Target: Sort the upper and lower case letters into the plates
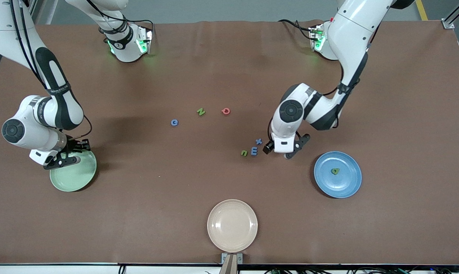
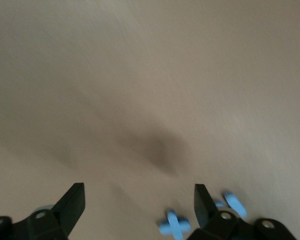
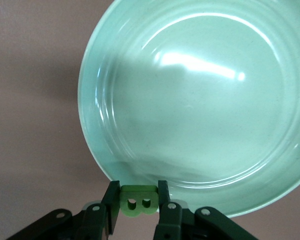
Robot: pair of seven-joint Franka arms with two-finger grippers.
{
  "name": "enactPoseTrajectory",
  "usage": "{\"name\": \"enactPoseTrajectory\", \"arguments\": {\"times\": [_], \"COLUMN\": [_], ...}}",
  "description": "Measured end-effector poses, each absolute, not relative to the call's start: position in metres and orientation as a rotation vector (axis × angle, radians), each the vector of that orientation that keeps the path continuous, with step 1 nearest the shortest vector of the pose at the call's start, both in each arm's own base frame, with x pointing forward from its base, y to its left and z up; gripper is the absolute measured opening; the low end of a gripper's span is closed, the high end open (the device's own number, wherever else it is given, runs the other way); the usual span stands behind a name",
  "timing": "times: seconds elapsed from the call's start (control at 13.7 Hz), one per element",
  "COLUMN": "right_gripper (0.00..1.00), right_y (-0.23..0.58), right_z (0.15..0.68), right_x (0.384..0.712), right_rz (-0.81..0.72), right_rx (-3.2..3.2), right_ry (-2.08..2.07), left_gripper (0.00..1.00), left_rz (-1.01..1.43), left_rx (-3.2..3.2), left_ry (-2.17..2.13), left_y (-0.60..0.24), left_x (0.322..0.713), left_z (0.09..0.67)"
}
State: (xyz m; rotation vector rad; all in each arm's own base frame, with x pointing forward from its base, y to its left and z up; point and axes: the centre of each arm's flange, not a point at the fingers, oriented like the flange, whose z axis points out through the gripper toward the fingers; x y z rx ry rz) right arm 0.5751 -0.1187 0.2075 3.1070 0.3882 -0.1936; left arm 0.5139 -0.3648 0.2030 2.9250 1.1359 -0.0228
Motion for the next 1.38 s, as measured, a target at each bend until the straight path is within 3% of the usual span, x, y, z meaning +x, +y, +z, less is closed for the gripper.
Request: {"name": "enactPoseTrajectory", "arguments": {"times": [0.15,0.29,0.58,0.8,1.02,1.24,1.38], "right_gripper": [0.35,0.35,0.35,0.63,0.96,1.0,1.0], "right_y": [-0.124,-0.129,-0.133,-0.13,-0.115,-0.052,0.007], "right_z": [0.208,0.2,0.188,0.196,0.24,0.296,0.309], "right_x": [0.58,0.582,0.583,0.591,0.606,0.609,0.597], "right_rz": [-0.183,-0.193,-0.202,-0.197,-0.332,-0.388,-0.397], "right_rx": [3.104,3.105,3.107,3.108,3.127,3.117,3.097], "right_ry": [0.405,0.411,0.409,0.419,0.434,0.335,0.254], "left_gripper": [0.95,0.85,0.76,0.73,0.61,0.59,0.5], "left_rz": [-0.008,0.001,0.053,0.057,0.073,0.097,0.106], "left_rx": [2.92,2.932,3.008,3.009,3.012,3.01,3.001], "left_ry": [1.072,1.001,0.865,0.86,0.844,0.842,0.854], "left_y": [-0.388,-0.409,-0.418,-0.416,-0.417,-0.414,-0.412], "left_x": [0.497,0.481,0.468,0.47,0.472,0.479,0.486], "left_z": [0.2,0.196,0.174,0.169,0.171,0.173,0.173]}}
